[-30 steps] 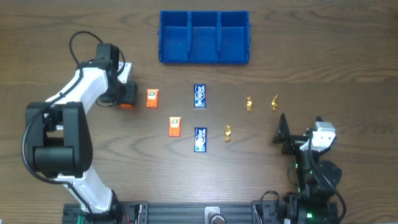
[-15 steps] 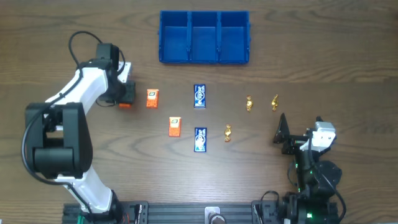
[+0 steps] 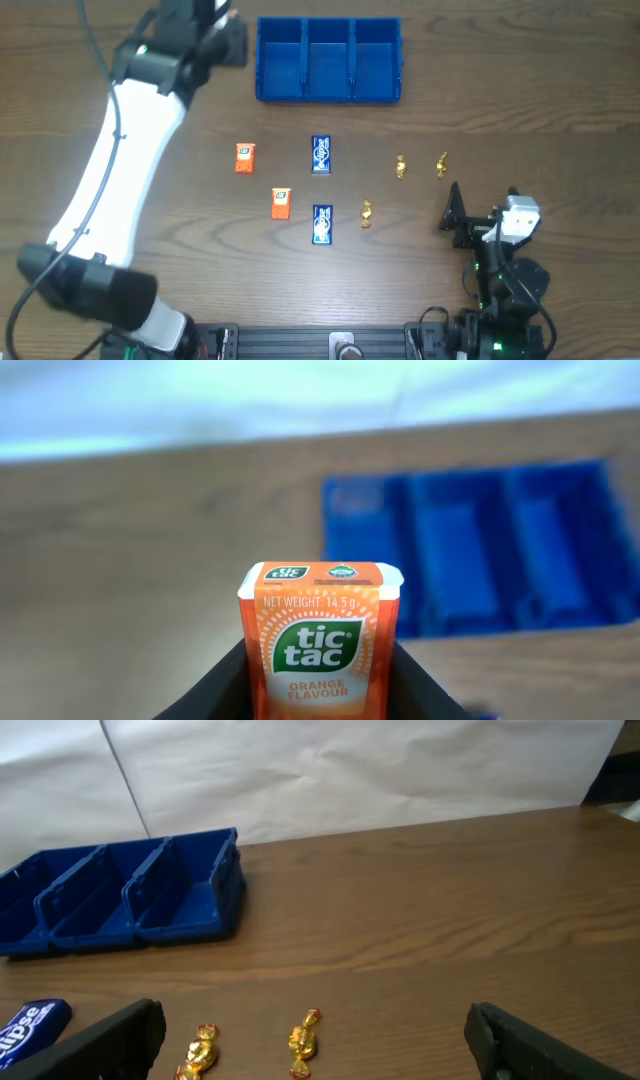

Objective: Sort Candies Into Trays

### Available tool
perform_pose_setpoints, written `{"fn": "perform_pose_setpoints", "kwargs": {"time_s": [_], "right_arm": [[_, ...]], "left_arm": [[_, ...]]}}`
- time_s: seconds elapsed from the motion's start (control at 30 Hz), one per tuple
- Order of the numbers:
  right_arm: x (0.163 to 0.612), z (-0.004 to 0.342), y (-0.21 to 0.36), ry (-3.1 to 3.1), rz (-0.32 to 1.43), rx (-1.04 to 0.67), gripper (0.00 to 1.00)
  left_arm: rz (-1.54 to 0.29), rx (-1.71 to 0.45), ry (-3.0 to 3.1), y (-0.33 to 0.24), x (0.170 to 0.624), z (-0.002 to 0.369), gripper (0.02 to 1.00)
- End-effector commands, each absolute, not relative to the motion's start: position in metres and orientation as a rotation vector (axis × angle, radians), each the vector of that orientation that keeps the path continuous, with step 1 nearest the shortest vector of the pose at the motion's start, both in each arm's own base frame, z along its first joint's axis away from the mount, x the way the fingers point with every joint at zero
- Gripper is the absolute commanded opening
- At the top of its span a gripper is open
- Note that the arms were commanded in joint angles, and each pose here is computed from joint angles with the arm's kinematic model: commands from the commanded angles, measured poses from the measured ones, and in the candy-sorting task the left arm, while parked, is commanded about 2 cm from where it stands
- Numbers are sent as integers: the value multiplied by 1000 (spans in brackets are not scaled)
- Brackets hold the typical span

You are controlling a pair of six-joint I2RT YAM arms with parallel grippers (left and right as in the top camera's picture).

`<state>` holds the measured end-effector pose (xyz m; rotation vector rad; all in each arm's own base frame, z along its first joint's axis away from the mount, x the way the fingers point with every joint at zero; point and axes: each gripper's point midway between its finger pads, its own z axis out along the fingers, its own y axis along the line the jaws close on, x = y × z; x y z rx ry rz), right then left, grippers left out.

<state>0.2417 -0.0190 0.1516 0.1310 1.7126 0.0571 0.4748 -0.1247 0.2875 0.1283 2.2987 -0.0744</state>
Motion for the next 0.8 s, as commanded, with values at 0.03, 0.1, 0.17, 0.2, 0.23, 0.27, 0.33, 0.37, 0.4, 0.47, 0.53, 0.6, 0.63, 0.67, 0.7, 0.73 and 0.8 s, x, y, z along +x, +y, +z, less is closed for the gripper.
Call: {"fn": "perform_pose_setpoints", "kwargs": {"time_s": [0.03, 0.1, 0.17, 0.2, 0.23, 0.27, 0.33, 0.37, 0.4, 0.47, 0.53, 0.6, 0.63, 0.67, 0.7, 0.73, 0.8], "right_arm": [[242, 150, -19, 1717, 53, 130, 998], [242, 150, -19, 1717, 53, 131, 998], [242, 150, -19, 1717, 53, 130, 998], [242, 150, -19, 1717, 53, 130, 998], [242, 150, -19, 1717, 53, 130, 998], [242, 150, -19, 1717, 53, 131, 998], [242, 150, -19, 1717, 53, 130, 998], [242, 150, -19, 1717, 53, 130, 998], [242, 150, -19, 1717, 53, 130, 998], [242, 150, -19, 1717, 53, 130, 998], [242, 150, -19, 1717, 53, 130, 998], [242, 150, -19, 1717, 53, 130, 998], [242, 150, -19, 1717, 53, 130, 998], [242, 150, -19, 1717, 53, 130, 998], [242, 150, -19, 1717, 53, 130, 998], [242, 150, -19, 1717, 53, 130, 998], [242, 150, -19, 1717, 53, 130, 998]], "left_arm": [[-36, 118, 2339, -154, 520, 257, 336], [-33, 122, 2371, -162, 530, 239, 338], [-37, 138, 2412, -170, 539, 215, 343], [-39, 143, 2429, -173, 542, 204, 345], [-43, 143, 2444, -175, 544, 194, 347], [-48, 144, 2458, -176, 546, 185, 347], [-65, 145, 2481, -181, 548, 170, 347], [-70, 147, 2488, -182, 550, 164, 347], [-72, 144, 2494, -183, 552, 158, 349], [-74, 144, 2504, -185, 553, 150, 360], [-73, 143, 2509, -185, 554, 146, 364], [-73, 139, 2506, -183, 555, 147, 373], [-73, 136, 2504, -182, 556, 147, 382], [-73, 133, 2502, -182, 556, 148, 408], [-73, 131, 2500, -181, 557, 148, 452], [-73, 130, 2500, -180, 557, 148, 595], [-74, 128, 2494, -180, 558, 150, 855]]}}
